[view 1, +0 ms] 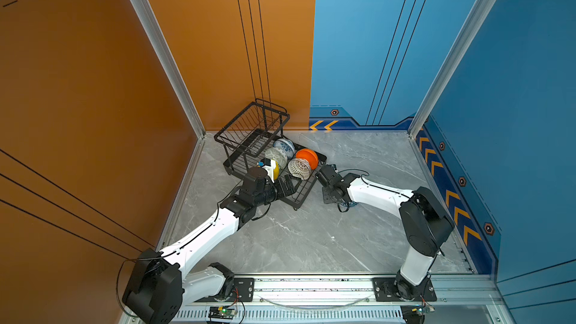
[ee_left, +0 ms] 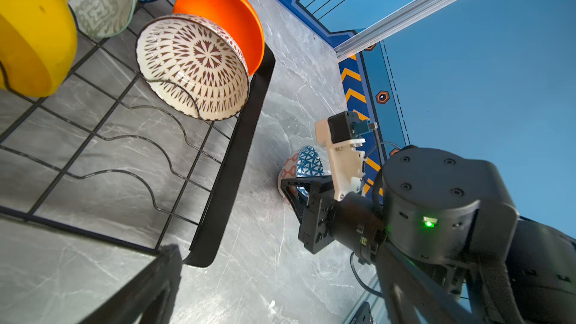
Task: Load the bowls into the dish rack
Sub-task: 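Lower the right gripper onto the blue triangle-patterned bowl's rim, then close the right gripper on the rim and lift the blue bowl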
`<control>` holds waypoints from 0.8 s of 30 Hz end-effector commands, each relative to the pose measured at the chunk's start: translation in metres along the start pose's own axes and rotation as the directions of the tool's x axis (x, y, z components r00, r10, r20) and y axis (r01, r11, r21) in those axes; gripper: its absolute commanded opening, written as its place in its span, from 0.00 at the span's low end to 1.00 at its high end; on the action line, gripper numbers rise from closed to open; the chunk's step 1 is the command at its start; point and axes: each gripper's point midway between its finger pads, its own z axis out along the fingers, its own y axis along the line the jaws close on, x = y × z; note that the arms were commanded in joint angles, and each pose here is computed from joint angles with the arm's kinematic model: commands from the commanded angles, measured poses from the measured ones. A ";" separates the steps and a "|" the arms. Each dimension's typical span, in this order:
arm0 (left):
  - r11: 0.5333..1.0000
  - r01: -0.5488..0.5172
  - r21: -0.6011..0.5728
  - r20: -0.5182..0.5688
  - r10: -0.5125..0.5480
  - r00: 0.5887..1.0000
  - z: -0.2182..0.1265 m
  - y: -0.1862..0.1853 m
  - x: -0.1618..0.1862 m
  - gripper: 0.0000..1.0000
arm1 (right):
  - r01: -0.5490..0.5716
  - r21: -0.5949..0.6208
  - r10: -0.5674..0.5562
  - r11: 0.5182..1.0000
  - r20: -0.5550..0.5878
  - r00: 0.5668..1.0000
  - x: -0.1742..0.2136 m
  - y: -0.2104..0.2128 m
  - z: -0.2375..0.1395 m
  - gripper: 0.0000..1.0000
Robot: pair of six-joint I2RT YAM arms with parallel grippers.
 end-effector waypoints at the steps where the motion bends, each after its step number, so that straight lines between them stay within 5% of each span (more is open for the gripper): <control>1: 1.000 -0.023 0.015 -0.029 0.024 0.999 -0.003 0.003 0.008 0.98 | 0.003 -0.029 -0.003 1.000 0.015 1.000 -0.010 0.006 -0.003 0.25; 15: 0.992 -0.063 0.109 -0.047 0.068 0.997 0.001 -0.013 0.019 0.98 | -0.048 -0.103 0.066 0.994 0.175 0.982 -0.039 -0.019 -0.072 0.85; 19: 0.990 -0.084 0.117 -0.048 0.090 0.995 0.000 -0.018 0.022 0.98 | -0.101 -0.055 0.110 0.993 0.207 0.972 -0.032 -0.056 -0.083 0.88; 24: 0.983 -0.118 0.142 -0.046 0.126 0.991 0.002 -0.027 0.026 0.98 | -0.229 -0.091 0.236 0.969 0.086 0.968 -0.003 -0.094 -0.056 0.83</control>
